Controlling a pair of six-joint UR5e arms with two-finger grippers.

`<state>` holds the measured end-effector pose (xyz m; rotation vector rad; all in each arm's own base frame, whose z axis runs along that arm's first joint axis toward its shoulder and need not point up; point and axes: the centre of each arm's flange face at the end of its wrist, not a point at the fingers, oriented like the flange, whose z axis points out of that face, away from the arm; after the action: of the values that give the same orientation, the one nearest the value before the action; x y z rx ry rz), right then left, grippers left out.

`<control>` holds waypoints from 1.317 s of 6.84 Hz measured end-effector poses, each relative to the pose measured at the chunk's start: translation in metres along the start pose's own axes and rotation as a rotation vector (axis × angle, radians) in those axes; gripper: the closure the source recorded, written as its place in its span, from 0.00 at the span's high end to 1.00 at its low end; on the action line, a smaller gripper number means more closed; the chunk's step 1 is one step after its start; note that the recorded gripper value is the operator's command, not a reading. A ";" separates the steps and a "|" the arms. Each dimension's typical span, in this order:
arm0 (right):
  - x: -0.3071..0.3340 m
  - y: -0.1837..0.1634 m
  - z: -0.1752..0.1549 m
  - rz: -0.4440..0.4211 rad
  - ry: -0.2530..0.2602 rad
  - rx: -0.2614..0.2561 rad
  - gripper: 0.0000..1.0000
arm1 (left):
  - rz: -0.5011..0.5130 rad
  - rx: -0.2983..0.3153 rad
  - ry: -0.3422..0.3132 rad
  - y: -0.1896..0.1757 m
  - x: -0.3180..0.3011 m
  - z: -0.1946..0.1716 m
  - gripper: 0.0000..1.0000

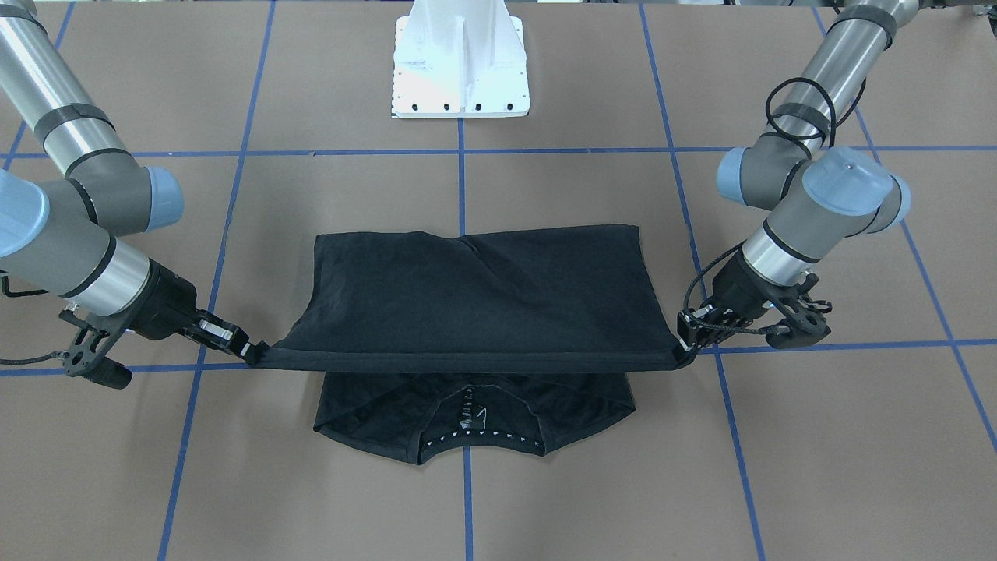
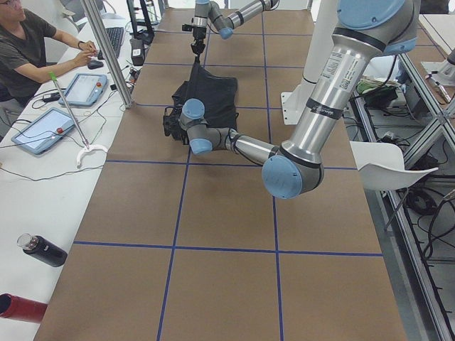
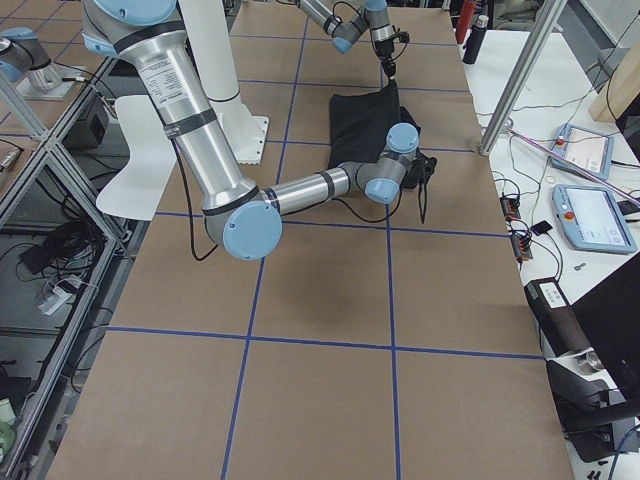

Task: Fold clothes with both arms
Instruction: 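Lower the held hem with both grippers onto the shirt near the collar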

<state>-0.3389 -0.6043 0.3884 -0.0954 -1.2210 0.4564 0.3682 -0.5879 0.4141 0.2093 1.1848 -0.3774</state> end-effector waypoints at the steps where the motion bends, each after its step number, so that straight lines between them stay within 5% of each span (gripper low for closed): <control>1: -0.002 -0.006 0.005 0.004 0.005 0.015 0.00 | 0.000 0.007 -0.003 -0.002 -0.002 0.003 0.00; 9: -0.027 -0.023 0.003 0.004 -0.009 0.068 0.00 | 0.007 0.015 0.021 -0.008 0.020 -0.001 0.00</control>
<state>-0.3421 -0.6361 0.3726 -0.0380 -1.2131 0.5018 0.3707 -0.5987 0.3950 0.2305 1.2017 -0.3786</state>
